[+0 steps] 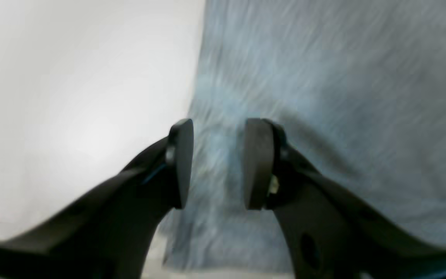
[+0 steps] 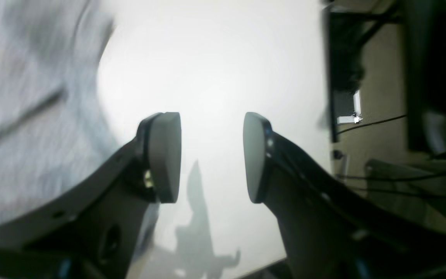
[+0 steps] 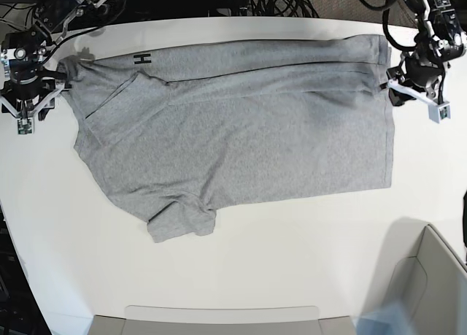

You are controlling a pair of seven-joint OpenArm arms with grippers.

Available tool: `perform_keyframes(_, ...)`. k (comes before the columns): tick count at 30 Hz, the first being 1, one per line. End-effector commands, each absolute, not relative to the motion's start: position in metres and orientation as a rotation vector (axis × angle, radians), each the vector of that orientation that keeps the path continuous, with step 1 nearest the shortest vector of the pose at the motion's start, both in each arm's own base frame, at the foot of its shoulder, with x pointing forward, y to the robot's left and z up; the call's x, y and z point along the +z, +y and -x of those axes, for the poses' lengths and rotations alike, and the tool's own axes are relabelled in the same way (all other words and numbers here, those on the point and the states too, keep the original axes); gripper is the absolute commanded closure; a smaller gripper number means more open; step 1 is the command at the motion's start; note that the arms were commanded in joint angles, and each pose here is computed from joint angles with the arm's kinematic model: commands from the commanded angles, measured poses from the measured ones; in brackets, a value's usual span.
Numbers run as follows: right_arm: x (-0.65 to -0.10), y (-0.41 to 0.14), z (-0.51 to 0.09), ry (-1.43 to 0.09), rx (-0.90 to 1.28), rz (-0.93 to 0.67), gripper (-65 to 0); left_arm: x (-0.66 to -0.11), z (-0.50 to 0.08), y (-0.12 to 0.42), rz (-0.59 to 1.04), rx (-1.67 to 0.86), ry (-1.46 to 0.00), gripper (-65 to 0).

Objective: Fold the T-shirt properly
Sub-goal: 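Move the right gripper to the sleeve and hem corner and grasp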

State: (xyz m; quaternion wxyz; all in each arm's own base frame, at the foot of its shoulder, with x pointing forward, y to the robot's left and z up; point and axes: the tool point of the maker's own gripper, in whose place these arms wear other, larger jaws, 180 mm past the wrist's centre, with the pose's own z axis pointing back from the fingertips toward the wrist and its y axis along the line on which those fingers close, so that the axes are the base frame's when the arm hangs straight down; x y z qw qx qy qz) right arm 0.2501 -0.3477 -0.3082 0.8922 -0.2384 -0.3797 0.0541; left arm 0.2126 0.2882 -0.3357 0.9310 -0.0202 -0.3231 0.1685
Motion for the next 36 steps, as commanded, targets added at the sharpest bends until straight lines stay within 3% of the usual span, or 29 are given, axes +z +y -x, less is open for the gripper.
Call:
perform_keyframes(1,-0.290,-0.349,-0.263,-0.841,0.135,0.519,-26.2,-0.324,-0.223,0.287,0.045,0.339,-0.710,-20.7)
perform_keyframes(9,-0.272,-0.357,-0.313,-0.847,0.077,0.573,-26.2,-0.301,-0.264,0.271,0.123,0.367,-0.834,-20.7)
perform_keyframes(13,-0.281,-0.346,-0.341,-0.832,0.088,0.527,-26.2,-0.292,-0.286,0.252,0.164,0.322,-0.870,-20.7)
perform_keyframes(28,-0.329,-0.225,-0.413,-0.796,0.463,0.283,-26.2,-0.279,-0.308,0.230,0.211,0.269,-0.911,-20.7)
perform_keyframes(36,-0.350,-0.197,-0.440,-0.758,0.553,0.146,-26.2,-0.284,-0.306,0.231,0.211,0.274,-0.893,-20.7)
